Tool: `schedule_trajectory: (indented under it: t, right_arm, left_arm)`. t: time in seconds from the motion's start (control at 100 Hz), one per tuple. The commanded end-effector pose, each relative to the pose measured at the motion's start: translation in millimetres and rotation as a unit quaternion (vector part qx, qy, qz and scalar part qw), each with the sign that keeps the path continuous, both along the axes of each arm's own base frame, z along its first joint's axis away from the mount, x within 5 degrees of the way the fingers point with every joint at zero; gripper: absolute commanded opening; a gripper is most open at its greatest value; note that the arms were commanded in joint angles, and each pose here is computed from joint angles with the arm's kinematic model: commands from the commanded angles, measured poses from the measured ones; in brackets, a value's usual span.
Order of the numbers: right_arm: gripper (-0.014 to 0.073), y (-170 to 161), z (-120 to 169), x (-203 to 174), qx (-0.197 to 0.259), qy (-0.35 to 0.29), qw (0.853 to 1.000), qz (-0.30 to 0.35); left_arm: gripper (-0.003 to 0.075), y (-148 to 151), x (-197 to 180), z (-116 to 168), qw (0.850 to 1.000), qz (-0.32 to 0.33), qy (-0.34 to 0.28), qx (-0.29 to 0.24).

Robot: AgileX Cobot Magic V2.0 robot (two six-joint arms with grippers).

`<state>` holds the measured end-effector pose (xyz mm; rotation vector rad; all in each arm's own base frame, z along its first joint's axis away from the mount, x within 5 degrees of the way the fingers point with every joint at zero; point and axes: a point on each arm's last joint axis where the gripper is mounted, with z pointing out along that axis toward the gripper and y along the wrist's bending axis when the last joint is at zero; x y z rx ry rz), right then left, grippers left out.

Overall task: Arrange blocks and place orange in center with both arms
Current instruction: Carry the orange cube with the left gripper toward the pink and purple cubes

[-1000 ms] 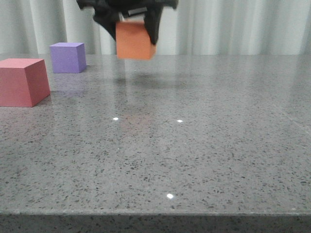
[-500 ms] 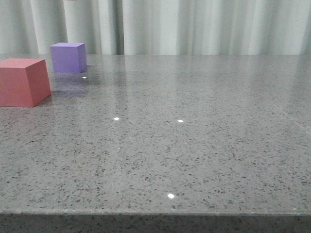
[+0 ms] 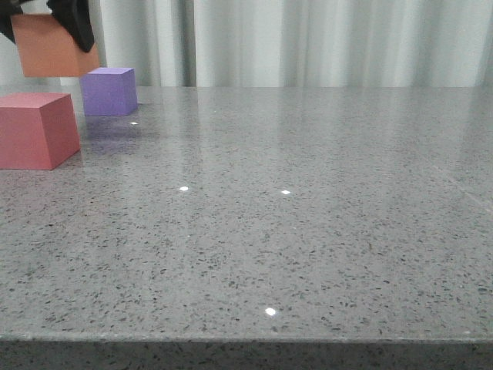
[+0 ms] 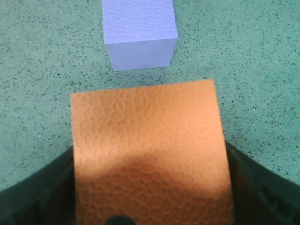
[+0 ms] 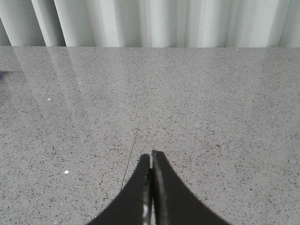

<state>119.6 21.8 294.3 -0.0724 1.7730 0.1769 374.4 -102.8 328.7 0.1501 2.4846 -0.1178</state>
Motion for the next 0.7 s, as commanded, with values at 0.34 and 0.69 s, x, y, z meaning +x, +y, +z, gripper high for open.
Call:
schedule_trajectory:
  t: [0.34,0.69]
  right_arm:
    - [-0.0066,1.8,14.9,0.6,0.000,-0.046,0.999,0.012]
    - [-0.0066,1.8,14.9,0.6,0.000,-0.046,0.999,0.012]
  left_arm:
    - [0.0428,-3.7,10.3,-4.4,0.999,-0.007,-0.046,-0.017]
    - [0.0428,-7.3,23.2,-33.6,1.000,-0.007,-0.011,-0.007]
